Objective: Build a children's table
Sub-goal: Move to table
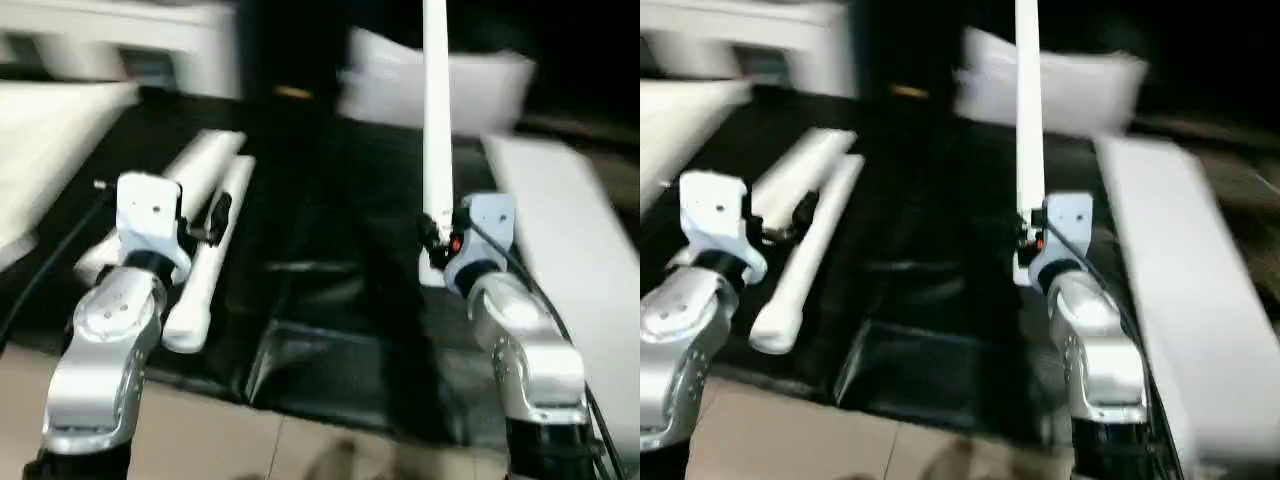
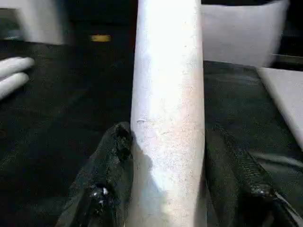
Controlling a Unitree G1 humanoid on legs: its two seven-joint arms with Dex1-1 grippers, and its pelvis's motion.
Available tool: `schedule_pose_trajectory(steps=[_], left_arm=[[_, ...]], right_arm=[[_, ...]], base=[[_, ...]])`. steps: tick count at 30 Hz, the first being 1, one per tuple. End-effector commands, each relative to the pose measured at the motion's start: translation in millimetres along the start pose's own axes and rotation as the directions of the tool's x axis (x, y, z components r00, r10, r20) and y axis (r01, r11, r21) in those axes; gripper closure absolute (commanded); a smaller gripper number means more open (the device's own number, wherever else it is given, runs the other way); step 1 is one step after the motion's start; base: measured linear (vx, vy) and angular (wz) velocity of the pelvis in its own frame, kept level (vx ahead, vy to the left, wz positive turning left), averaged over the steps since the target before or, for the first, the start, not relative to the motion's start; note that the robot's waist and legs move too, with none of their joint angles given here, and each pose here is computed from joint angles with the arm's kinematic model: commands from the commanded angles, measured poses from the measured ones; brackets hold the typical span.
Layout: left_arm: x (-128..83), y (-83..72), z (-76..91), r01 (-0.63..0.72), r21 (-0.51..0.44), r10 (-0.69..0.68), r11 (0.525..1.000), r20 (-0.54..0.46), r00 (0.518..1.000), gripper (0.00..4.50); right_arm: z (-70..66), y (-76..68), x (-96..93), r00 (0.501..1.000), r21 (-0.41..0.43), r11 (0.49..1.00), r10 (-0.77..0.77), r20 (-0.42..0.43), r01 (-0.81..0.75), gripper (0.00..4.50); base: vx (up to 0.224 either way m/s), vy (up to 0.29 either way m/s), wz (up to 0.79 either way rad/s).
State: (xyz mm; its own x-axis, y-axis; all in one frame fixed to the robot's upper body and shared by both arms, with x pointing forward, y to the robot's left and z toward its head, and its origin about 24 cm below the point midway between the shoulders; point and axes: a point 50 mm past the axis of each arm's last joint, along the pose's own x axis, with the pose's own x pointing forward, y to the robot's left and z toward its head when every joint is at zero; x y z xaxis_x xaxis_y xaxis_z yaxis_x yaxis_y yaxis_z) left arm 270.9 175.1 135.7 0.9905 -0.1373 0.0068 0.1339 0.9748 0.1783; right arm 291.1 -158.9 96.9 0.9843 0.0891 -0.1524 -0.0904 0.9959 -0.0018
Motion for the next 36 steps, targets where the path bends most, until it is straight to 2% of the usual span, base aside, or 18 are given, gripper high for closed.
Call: schedule_pose_trajectory(steps=[1, 2, 7, 9, 14, 16, 18, 22, 27, 30, 36], left_arm=[[-6, 4.1, -3.0, -0.015, 0.01, 0.015, 1.0, -0.024, 1.0, 0.1], [-9, 5.2, -6.9, -0.009, 0.021, 0.01, 1.0, -0.046, 0.999, 0.1], [-13, 5.6, -10.5, 0.013, 0.029, -0.011, 0.999, -0.071, 0.997, 0.1], [-16, 4.2, -15.1, 0.031, 0.04, -0.027, 0.999, -0.103, 0.994, 0.1], [-19, -7.0, -24.1, 0.112, 0.08, -0.099, 0.99, -0.156, 0.983, 0.1], [-20, -10.4, -25.7, 0.138, 0.081, -0.123, 0.987, -0.165, 0.979, 0.1], [-20, -14.6, -26.2, 0.17, 0.059, -0.158, 0.984, -0.168, 0.973, 0.1], [-23, -19.0, -28.6, 0.223, 0.051, -0.21, 0.973, -0.188, 0.959, 0.1], [-29, -19.2, -34.5, 0.262, 0.055, -0.244, 0.963, -0.227, 0.943, 0.1], [-29, -18.2, -35.6, 0.263, 0.059, -0.243, 0.963, -0.234, 0.941, 0.1], [-30, -18.0, -36.3, 0.268, 0.061, -0.246, 0.962, -0.24, 0.939, 0.1]], right_arm=[[-1.4, 1.0, -1.2, 1.0, -0.005, 1.0, 0.006, -0.015, -0.006, 2.61], [-8.2, 1.4, -2.2, 0.998, -0.031, 0.999, 0.015, -0.061, -0.017, 2.61], [-15.1, 1.9, -2.1, 0.991, -0.071, 0.996, 0.051, -0.127, -0.061, 2.61], [-21.7, -0.8, -1.5, 0.979, -0.123, 0.988, 0.066, -0.191, -0.091, 2.61], [-32.4, -12.5, 0.9, 0.949, -0.141, 0.986, 0.042, -0.312, -0.09, 2.61], [-33.1, -15.0, 2.0, 0.943, -0.131, 0.988, 0.04, -0.33, -0.087, 2.61], [-36.5, -15.4, 4.4, 0.921, -0.101, 0.99, 0.056, -0.386, -0.102, 2.61], [-45.5, -12.1, 6.7, 0.887, -0.054, 0.988, 0.103, -0.451, -0.142, 2.61], [-57.3, -8.8, 9.8, 0.827, 0.072, 0.991, 0.131, -0.547, -0.109, 2.61], [-61.8, -7.1, 10.5, 0.806, 0.103, 0.989, 0.148, -0.573, -0.108, 2.61], [-63.6, 1.5, 15.9, 0.799, 0.164, 0.977, 0.206, -0.565, -0.137, 2.61]], base=[[-0.056, 0.229, -0.59], [-0.056, 0.229, -0.59], [-0.042, 0.321, -0.2], [-0.043, 0.299, 0.12], [-0.092, 0.193, 0.01], [-0.109, 0.167, -0.09], [-0.12, 0.178, 0.04], [-0.104, 0.126, 0.04], [-0.051, 0.009, -0.03], [-0.051, -0.005, -0.06], [-0.066, -0.012, 0.02]])
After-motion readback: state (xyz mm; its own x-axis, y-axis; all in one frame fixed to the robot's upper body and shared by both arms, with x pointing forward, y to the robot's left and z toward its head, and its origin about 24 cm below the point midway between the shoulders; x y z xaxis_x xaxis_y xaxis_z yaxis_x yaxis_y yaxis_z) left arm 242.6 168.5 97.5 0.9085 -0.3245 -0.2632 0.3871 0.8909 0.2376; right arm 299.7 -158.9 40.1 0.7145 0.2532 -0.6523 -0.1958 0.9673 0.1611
